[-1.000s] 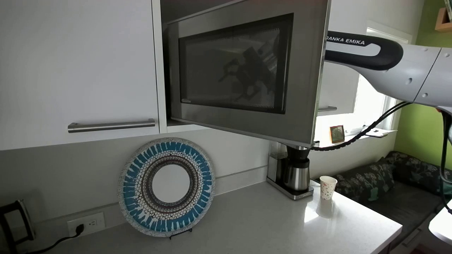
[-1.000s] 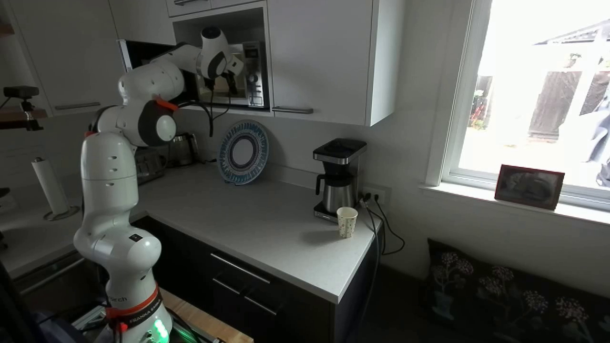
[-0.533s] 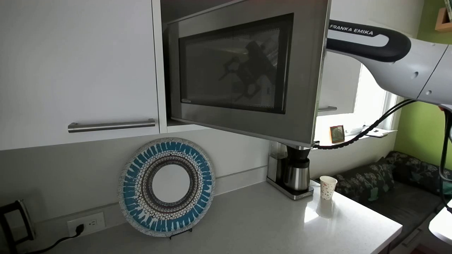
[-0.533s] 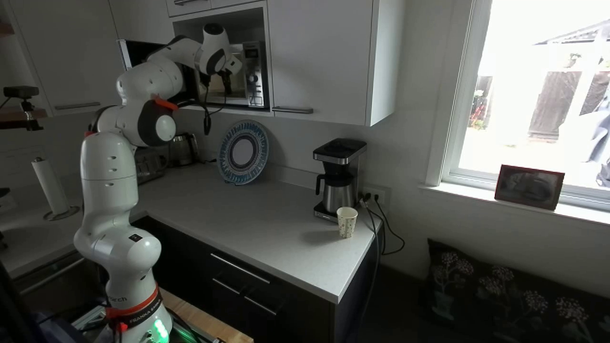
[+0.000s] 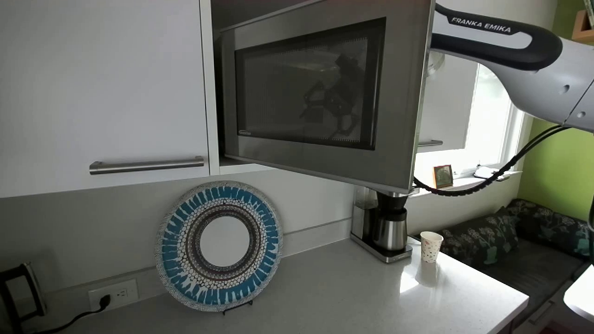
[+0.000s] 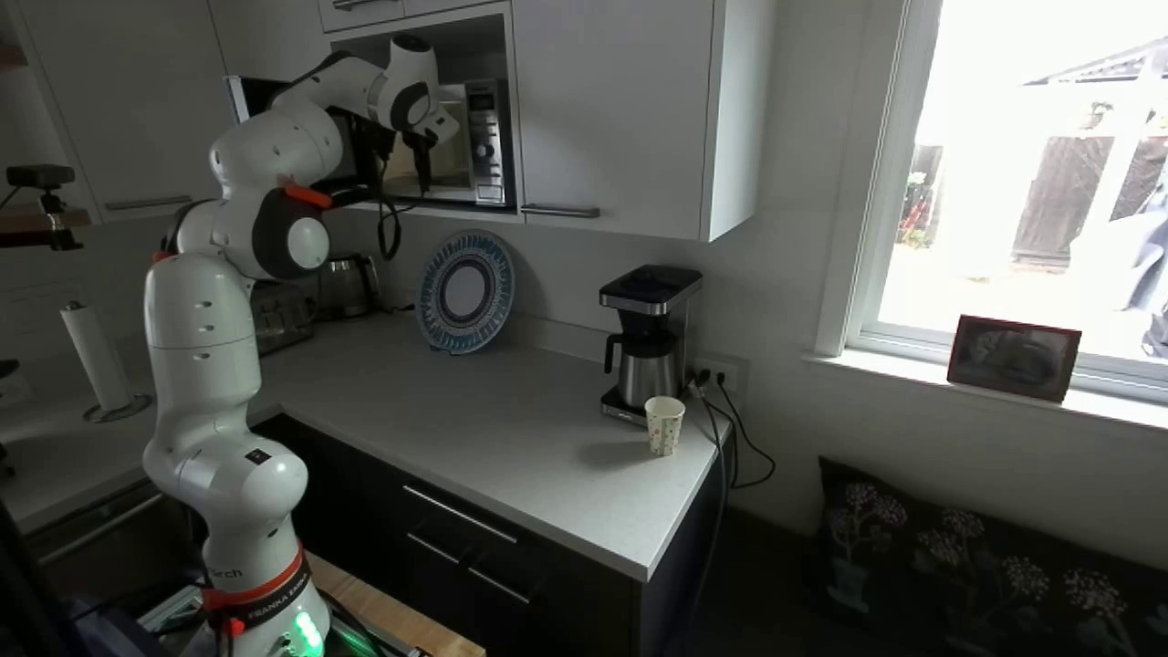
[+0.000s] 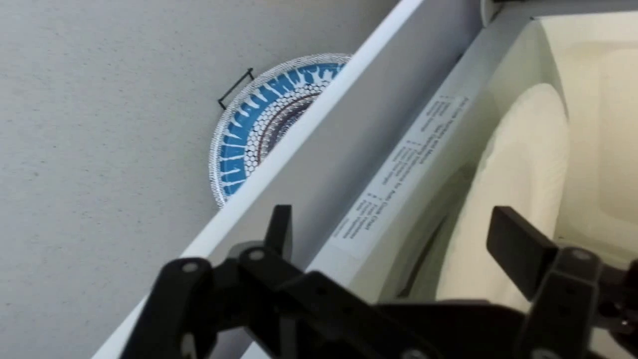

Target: Pick up the white plate from the kitchen counter and put it in the microwave, close the microwave door fully

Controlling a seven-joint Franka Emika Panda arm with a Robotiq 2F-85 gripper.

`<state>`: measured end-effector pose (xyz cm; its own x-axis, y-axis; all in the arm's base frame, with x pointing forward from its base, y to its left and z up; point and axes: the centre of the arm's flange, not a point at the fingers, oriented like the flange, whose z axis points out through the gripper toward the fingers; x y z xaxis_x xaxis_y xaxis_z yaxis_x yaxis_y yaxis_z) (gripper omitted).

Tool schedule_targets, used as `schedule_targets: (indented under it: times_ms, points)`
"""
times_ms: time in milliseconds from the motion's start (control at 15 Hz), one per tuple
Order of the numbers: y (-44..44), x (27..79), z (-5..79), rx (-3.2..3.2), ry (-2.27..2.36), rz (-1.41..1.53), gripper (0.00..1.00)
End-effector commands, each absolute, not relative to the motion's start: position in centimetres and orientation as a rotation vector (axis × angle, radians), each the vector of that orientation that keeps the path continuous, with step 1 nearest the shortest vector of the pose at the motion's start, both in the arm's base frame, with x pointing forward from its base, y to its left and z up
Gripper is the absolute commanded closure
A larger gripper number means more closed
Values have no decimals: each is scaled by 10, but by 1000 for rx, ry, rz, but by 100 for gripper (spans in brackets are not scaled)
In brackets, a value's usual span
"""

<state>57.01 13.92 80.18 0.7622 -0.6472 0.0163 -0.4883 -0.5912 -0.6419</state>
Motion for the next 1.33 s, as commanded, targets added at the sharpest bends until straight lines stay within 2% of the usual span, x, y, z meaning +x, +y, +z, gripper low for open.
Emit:
schedule_targets:
  times_ms: [0, 600, 667, 1000, 1267]
  points:
    - [121, 536, 813, -2477, 783, -336, 0]
    - [87, 448, 900, -2605, 231, -714, 0]
    - [97, 465, 888, -2608, 333, -647, 0]
    - [92, 448, 904, -2612, 250, -717, 0]
    - [105, 416, 966, -2591, -95, -900, 0]
